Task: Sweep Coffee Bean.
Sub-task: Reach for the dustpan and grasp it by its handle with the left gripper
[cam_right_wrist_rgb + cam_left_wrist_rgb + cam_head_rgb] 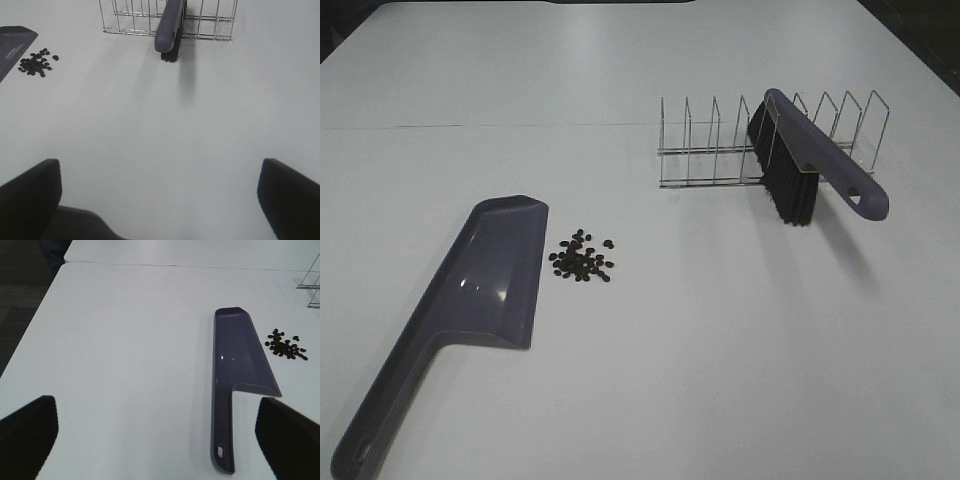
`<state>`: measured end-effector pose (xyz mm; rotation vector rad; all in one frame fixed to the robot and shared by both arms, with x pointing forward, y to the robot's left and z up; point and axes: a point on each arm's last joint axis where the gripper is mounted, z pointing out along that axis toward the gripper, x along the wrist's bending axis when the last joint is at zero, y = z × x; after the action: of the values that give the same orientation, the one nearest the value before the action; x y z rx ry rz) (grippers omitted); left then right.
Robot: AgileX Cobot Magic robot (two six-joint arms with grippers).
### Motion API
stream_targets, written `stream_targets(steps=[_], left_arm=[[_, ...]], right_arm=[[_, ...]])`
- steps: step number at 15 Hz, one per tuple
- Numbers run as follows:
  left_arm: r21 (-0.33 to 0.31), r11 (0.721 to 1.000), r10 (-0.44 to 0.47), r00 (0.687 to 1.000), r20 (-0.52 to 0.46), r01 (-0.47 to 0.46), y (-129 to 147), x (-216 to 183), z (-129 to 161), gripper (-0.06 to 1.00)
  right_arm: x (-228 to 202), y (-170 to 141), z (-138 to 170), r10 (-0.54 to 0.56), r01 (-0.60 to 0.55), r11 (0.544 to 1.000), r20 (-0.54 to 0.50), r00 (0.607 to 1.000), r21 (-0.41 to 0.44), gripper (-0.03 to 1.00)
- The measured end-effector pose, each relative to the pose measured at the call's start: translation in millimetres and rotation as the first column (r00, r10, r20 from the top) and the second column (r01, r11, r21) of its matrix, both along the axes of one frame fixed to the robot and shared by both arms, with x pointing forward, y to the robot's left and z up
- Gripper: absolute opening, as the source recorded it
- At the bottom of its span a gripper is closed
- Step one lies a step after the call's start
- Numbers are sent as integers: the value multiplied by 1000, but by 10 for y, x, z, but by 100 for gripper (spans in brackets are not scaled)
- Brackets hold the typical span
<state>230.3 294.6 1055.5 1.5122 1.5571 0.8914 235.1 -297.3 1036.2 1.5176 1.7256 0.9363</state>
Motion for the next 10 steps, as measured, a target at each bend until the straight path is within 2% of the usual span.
stream_targets(steps=[10], left_arm=[[0, 1000, 0, 1000, 0, 0, 0, 0, 0, 99]], right_arm=[[0, 0, 0, 0, 0, 1000, 0, 1000, 0, 99]])
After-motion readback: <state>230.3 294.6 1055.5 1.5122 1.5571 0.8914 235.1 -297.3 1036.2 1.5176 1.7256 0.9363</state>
